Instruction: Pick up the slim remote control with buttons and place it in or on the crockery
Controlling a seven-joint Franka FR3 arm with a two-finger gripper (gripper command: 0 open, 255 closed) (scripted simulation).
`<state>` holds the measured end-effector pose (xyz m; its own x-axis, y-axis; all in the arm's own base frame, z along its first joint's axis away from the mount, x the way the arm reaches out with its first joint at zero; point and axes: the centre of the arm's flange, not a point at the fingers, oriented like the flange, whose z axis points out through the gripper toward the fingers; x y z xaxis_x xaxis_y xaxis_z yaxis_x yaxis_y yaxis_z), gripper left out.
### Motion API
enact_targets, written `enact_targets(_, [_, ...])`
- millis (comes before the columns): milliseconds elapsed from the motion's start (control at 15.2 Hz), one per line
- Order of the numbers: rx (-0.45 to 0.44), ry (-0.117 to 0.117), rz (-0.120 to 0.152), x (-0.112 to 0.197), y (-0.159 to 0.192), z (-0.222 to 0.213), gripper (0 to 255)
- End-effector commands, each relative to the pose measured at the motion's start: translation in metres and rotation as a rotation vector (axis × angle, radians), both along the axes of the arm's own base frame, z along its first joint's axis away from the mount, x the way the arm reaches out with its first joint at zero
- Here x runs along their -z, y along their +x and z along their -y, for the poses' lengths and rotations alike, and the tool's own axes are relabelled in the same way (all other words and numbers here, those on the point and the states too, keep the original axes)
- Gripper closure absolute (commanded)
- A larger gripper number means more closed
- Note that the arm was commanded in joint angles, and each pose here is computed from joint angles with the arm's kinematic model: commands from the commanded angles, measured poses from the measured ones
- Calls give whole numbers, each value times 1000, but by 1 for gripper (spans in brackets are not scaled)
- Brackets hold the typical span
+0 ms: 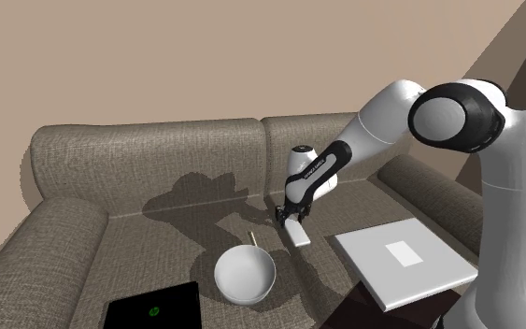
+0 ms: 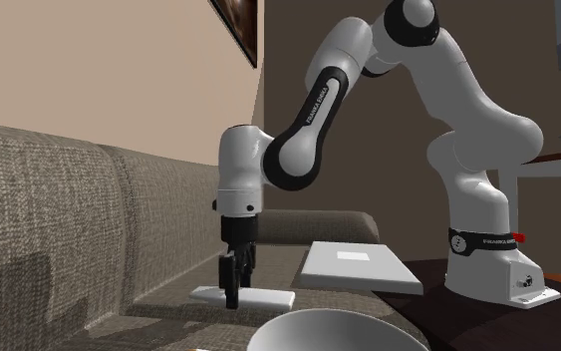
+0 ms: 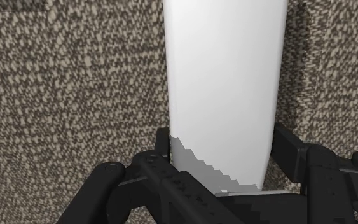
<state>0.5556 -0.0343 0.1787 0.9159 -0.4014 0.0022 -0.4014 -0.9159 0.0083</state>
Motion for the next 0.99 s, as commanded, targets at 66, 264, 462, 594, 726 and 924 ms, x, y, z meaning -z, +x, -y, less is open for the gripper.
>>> enact_targets(66, [0, 0, 0, -15, 0, 0, 255])
enact_targets(264, [0, 0, 0, -31, 0, 0, 255])
enact_targets(462, [0, 0, 0, -47, 0, 0, 255])
enact_targets(594, [0, 0, 0, -58, 0, 0, 255])
enact_targets(726, [0, 0, 0, -68, 0, 0, 255])
enact_targets(924, [0, 0, 0, -84, 0, 0, 255])
